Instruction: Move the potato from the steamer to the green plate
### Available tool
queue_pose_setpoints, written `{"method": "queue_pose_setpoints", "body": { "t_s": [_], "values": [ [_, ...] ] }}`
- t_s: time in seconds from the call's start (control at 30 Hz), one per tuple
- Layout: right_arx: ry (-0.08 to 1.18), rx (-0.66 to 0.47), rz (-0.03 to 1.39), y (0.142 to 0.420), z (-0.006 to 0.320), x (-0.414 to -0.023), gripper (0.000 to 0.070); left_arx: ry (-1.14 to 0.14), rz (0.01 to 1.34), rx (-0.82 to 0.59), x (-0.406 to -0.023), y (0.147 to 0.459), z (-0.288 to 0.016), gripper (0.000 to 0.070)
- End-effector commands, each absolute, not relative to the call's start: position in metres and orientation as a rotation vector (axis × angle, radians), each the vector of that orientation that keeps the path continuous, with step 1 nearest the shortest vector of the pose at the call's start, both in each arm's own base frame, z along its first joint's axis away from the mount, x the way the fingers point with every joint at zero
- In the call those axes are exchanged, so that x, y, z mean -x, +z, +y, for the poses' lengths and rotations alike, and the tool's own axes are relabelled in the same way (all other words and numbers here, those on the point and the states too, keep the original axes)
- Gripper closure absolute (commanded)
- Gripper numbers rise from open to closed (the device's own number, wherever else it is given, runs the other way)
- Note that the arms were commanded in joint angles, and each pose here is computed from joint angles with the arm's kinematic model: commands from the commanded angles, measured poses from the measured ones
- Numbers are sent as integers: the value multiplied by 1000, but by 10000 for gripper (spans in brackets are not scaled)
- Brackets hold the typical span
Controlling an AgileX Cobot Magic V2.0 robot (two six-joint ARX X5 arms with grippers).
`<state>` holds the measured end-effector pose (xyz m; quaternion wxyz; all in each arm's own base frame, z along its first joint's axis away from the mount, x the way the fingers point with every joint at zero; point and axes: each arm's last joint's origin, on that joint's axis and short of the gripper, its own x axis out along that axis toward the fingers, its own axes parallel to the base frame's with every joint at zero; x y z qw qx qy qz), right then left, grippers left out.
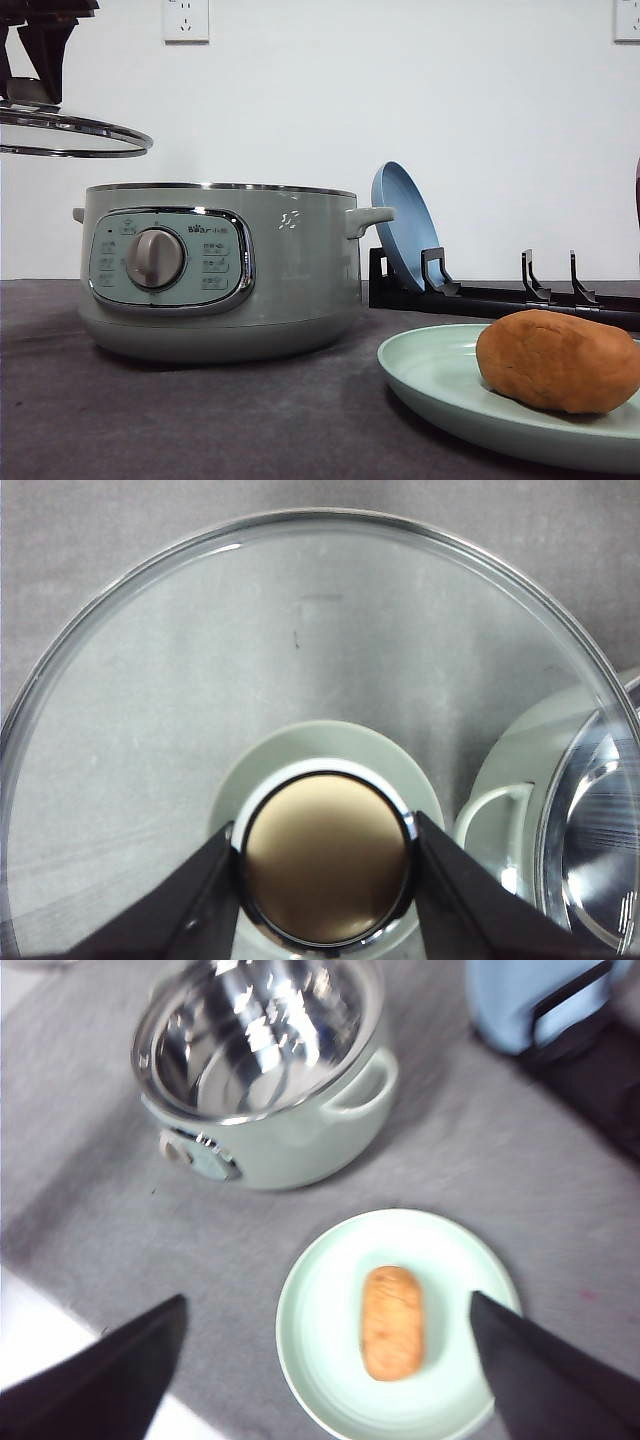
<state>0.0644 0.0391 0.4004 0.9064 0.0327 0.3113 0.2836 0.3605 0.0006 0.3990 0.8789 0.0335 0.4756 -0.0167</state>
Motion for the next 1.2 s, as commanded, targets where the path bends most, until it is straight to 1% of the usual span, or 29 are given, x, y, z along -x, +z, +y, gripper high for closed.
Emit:
{"method": "queue_pose_setpoints", "body": {
  "t_s": [0.0,0.13,0.27,0.57,0.7,0.9,1.07,1.17],
  "values": [
    [581,-83,595,408,34,-55,92,-33,930,-62,-360,412,-1,700],
    [574,-97,517,410,23,-35,91,-38,937,-62,-359,411,-3,700],
    [548,-100,464,411,16,-23,92,-51,936,-68,-359,411,-8,700],
    [515,-98,438,412,13,-20,92,-107,936,-88,-358,411,-32,700],
    [516,-103,411,414,13,-21,92,-155,938,-109,-355,411,-52,700],
    [520,-109,382,417,14,-22,92,-260,931,-162,-347,411,-92,700],
    [521,-110,377,417,14,-22,92,-353,923,-212,-336,411,-125,700],
    [521,-110,378,417,14,-22,92,-396,919,-237,-330,411,-140,700]
  ]
}}
